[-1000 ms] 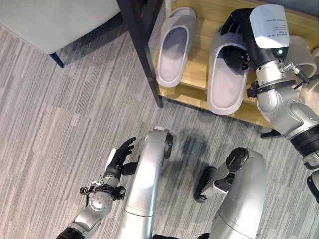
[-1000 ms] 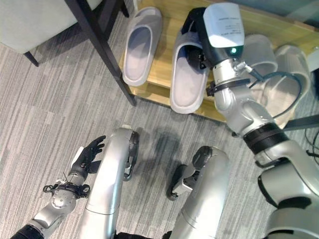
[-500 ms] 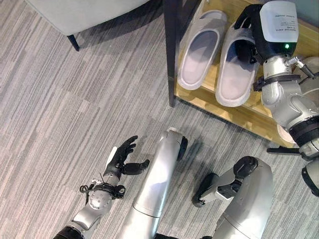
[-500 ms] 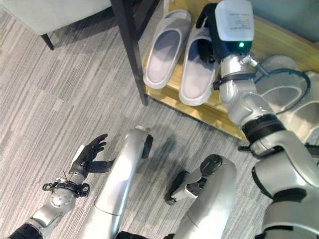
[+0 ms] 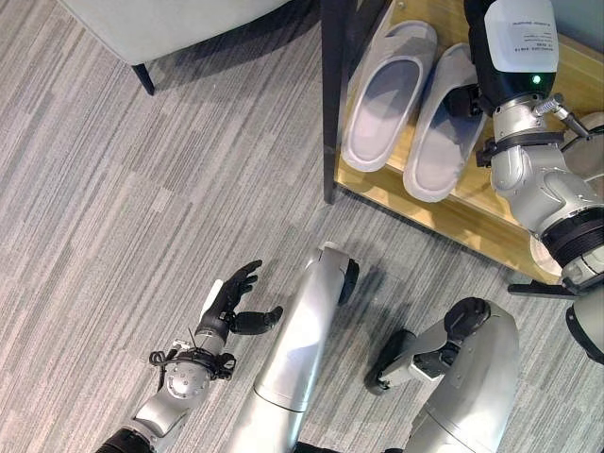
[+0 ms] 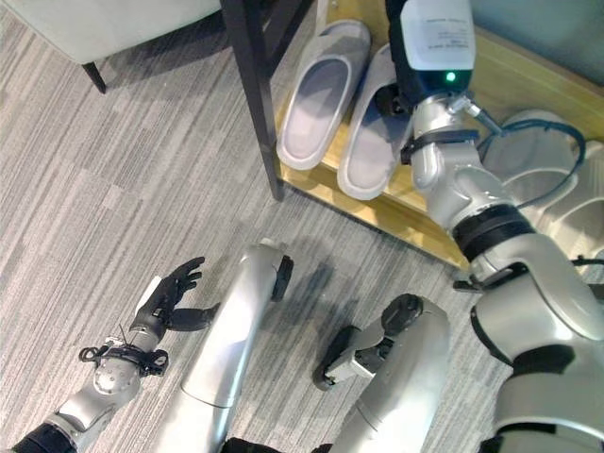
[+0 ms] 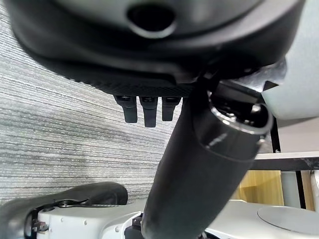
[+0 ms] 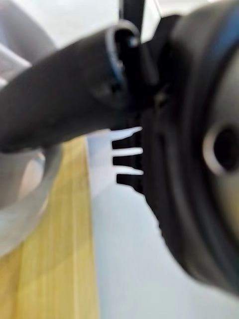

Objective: Arrange the slippers neatly on the shoe rack.

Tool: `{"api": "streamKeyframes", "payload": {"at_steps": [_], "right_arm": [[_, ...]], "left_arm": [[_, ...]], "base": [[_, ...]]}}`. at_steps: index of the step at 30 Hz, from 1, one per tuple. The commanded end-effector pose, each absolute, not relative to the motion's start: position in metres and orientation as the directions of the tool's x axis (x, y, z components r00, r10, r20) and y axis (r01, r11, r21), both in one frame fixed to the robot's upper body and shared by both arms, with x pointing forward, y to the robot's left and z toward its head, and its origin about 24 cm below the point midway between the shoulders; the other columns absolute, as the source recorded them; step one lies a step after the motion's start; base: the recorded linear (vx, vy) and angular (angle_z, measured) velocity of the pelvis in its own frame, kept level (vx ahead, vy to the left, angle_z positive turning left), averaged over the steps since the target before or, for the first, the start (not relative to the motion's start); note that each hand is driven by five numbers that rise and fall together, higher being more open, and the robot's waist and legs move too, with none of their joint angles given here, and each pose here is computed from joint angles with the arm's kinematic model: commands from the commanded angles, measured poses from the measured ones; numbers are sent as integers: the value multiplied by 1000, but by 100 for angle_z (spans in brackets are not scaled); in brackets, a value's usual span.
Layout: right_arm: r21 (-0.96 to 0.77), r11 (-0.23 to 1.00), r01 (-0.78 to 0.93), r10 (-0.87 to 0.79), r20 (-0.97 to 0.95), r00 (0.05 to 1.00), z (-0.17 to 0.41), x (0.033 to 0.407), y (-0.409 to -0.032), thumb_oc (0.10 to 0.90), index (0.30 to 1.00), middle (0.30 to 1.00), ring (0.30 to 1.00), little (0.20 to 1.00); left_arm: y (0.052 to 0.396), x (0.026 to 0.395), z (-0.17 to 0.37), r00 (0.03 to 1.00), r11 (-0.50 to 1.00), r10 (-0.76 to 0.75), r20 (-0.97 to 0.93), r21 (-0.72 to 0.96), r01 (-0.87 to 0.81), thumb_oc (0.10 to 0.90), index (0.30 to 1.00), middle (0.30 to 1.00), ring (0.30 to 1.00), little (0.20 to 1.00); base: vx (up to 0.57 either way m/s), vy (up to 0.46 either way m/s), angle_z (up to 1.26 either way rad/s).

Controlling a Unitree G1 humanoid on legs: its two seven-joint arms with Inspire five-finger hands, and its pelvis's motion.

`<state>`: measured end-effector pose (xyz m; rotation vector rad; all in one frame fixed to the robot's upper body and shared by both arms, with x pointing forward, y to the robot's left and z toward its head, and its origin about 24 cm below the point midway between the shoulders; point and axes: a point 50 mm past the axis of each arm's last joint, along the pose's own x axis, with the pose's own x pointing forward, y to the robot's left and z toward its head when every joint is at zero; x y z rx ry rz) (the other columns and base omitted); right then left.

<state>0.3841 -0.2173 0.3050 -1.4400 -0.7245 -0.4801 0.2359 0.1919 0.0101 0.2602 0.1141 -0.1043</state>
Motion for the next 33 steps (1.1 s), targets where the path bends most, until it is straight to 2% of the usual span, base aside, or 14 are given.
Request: {"api": "streamKeyframes", "payload": {"at_steps": [1, 7, 18, 22, 24, 25, 33], "right_arm": [[-527, 207, 824, 242, 844, 479, 378, 357, -186, 800, 900, 900, 900, 900], [-623, 277, 732, 320, 778, 541, 372, 356, -172, 800, 900, 900, 900, 900], [-725, 244, 644, 412, 679, 608, 363, 356, -164, 800, 900, 900, 900, 900], [-729, 261, 633, 448, 672, 589, 366, 350, -159, 800, 900, 900, 900, 900], [-725, 282, 628, 481, 673, 561, 367, 343, -154, 800, 900, 900, 900, 900], [-717, 314, 622, 527, 677, 514, 369, 331, -146, 800, 900, 900, 900, 900], [-698, 348, 626, 582, 684, 439, 373, 311, -139, 800, 900, 900, 900, 900]], "left_arm": [[177, 230, 36, 986, 970, -168, 18, 179, 163, 800, 900, 900, 900, 900], [184, 229, 35, 989, 971, -149, 2, 191, 146, 800, 900, 900, 900, 900], [196, 227, 35, 993, 970, -120, -13, 210, 120, 800, 900, 900, 900, 900], [198, 227, 34, 994, 970, -111, -15, 214, 112, 800, 900, 900, 900, 900], [198, 227, 34, 994, 970, -107, -14, 219, 107, 800, 900, 900, 900, 900], [200, 227, 34, 995, 970, -99, -11, 224, 98, 800, 900, 900, 900, 900], [201, 227, 35, 996, 969, -89, -6, 230, 88, 800, 900, 900, 900, 900]], "base": [[-11, 10, -8], [-23, 6, -11], [-22, 12, -6], [-10, 2, -3], [0, 0, 0], [-12, 11, -5], [-2, 9, -4]]}}
